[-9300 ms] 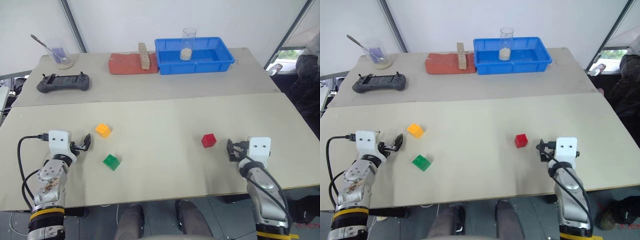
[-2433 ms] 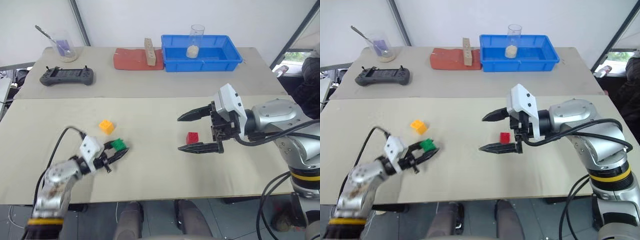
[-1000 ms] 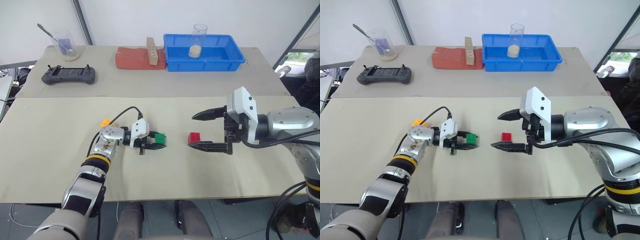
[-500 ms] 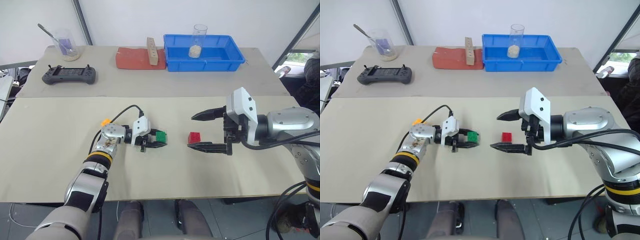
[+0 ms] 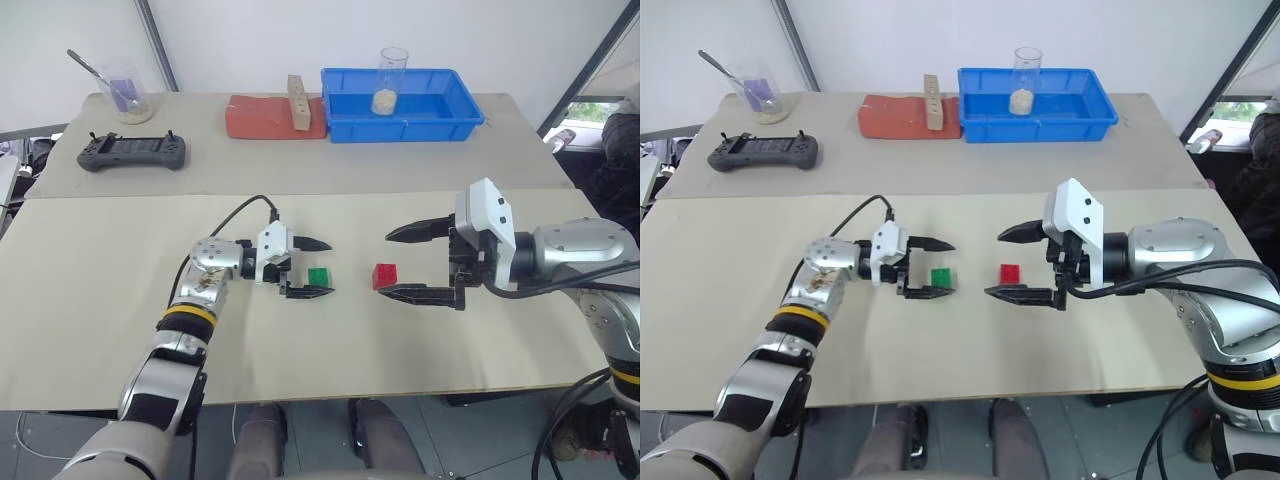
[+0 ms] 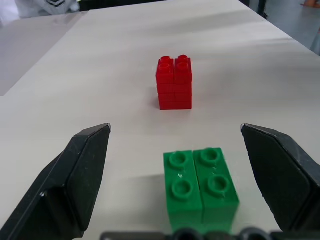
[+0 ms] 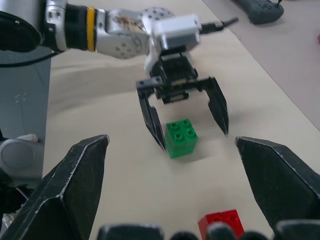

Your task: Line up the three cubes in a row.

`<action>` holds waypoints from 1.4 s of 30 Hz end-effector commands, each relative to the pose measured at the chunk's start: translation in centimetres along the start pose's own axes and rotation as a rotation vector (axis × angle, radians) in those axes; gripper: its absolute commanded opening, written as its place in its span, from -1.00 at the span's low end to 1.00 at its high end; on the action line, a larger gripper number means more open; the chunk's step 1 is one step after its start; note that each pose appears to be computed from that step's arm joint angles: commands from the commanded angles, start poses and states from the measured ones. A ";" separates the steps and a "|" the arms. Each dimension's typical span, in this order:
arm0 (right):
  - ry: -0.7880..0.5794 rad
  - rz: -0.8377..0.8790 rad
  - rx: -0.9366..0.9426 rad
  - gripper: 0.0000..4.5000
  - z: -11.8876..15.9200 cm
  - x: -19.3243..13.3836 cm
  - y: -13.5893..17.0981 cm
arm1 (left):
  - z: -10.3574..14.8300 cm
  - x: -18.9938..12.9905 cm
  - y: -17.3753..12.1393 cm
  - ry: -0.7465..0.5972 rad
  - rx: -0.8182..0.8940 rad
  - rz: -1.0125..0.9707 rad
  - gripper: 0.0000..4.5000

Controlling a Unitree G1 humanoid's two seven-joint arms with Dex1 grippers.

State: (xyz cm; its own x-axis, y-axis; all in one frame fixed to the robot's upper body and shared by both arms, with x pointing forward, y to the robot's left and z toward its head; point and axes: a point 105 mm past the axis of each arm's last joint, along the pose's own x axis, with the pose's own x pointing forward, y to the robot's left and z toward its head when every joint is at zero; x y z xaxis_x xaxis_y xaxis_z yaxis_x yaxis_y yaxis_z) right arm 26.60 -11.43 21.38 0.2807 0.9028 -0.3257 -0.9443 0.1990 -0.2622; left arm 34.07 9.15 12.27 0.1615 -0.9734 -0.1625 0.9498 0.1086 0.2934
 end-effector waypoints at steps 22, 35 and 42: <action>-0.101 0.058 -0.073 1.00 4.6 1.4 0.7 | 0.1 -14.1 0.6 0.076 -0.099 0.849 0.98; -0.113 0.074 -0.083 1.00 5.8 1.9 0.7 | -3.7 -13.1 0.6 0.079 -0.263 0.888 0.98; -0.102 0.068 -0.081 1.00 6.1 1.6 0.9 | -5.4 -13.6 1.1 0.107 -0.270 0.924 0.98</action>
State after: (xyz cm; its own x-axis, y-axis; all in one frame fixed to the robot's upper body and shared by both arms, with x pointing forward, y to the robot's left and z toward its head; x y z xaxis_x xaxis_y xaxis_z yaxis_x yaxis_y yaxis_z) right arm 25.59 -7.42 24.71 0.1824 0.9442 -0.2744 -0.9582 0.1081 -0.2648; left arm 34.03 23.80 8.87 0.8866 -0.4520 -0.0980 0.4604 0.8828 0.0934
